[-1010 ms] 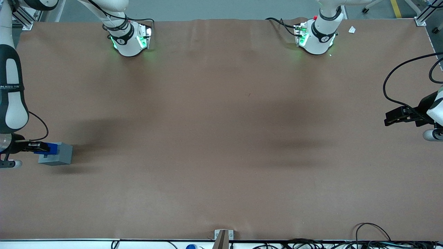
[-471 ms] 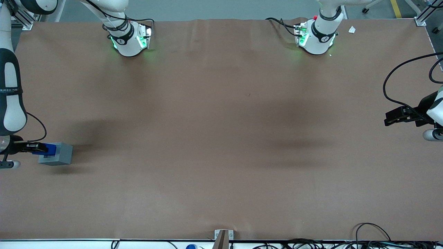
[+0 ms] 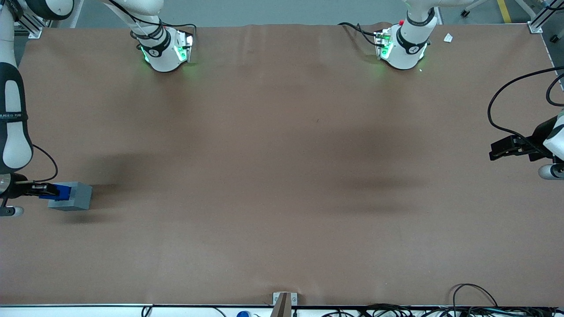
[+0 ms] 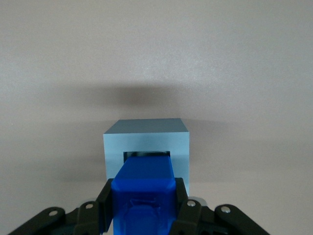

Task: Insert blue part into gray base with right arm
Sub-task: 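Lower the blue block into the gray base's opening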

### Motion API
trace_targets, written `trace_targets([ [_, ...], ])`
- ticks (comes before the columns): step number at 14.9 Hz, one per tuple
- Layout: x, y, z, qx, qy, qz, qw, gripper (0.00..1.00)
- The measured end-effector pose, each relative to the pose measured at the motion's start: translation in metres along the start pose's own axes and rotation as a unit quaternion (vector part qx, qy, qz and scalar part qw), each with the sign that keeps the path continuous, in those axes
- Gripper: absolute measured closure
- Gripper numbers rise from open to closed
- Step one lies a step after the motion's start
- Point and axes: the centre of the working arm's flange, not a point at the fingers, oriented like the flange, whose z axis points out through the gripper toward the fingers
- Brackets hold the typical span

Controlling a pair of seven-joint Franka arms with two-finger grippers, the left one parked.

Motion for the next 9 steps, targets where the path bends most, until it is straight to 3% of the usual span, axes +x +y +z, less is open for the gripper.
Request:
trace_targets([
  [9, 0.0032, -0.0007, 0.0053, 0.001, 0.0, -0.001, 1.0, 0.49],
])
